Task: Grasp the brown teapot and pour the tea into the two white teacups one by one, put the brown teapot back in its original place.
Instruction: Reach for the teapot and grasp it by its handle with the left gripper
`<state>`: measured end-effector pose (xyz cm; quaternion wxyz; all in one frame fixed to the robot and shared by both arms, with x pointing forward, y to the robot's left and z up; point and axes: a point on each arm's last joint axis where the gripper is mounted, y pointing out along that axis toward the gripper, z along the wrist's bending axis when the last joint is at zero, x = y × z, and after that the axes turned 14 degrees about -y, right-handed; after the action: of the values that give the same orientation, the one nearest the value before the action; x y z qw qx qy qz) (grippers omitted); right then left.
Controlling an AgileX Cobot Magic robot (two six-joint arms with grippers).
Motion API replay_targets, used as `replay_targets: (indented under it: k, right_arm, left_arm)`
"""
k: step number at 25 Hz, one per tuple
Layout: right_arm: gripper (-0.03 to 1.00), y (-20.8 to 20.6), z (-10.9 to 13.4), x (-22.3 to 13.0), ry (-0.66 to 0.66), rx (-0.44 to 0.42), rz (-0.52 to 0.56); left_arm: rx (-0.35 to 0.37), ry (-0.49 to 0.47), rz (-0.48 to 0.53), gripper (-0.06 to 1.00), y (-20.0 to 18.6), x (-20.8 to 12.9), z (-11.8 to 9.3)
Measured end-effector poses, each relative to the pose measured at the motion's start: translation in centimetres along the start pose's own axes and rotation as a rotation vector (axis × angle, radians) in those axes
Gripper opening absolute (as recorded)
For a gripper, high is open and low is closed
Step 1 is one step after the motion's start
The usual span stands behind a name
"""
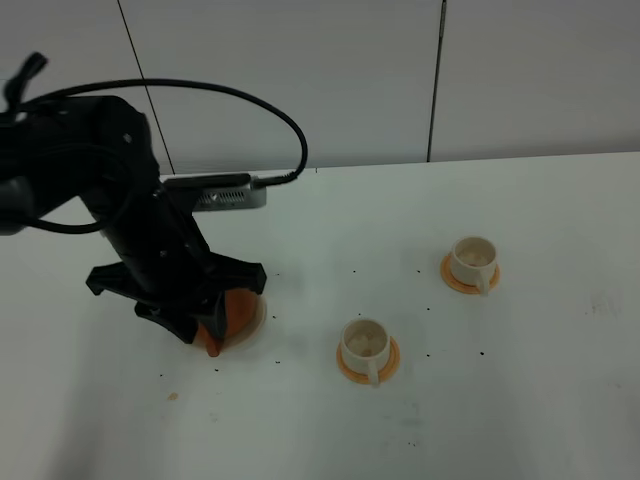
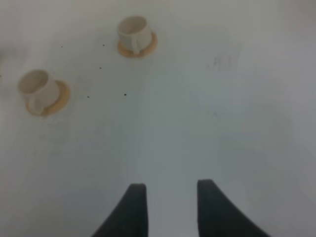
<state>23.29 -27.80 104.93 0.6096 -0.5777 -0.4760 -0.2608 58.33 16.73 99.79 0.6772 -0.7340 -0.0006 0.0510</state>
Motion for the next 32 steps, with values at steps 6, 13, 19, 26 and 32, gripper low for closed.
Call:
replay_targets:
  k: [6, 13, 19, 26, 32]
  right_arm:
    - [0.24, 0.0, 0.0, 0.0, 0.000, 0.000, 0.000]
    - [0.24, 0.0, 0.0, 0.0, 0.000, 0.001, 0.000]
    - [0.24, 0.0, 0.0, 0.0, 0.000, 0.001, 0.000]
    - [0.24, 0.0, 0.0, 0.0, 0.000, 0.001, 0.000]
    - [0.24, 0.0, 0.0, 0.0, 0.000, 0.001, 0.000]
  left_arm:
    - [0.098, -0.044, 0.030, 0.37, 2.2, 2.0, 0.1]
    - [0.130, -0.067, -0.007, 0.37, 3.1, 4.4, -0.4]
    - [0.137, -0.078, 0.006, 0.37, 3.9, 4.8, -0.5]
    - [0.136, -0.098, 0.006, 0.37, 3.9, 5.0, 0.0]
    - [0.151, -0.107, 0.036, 0.37, 5.3, 5.4, 0.2]
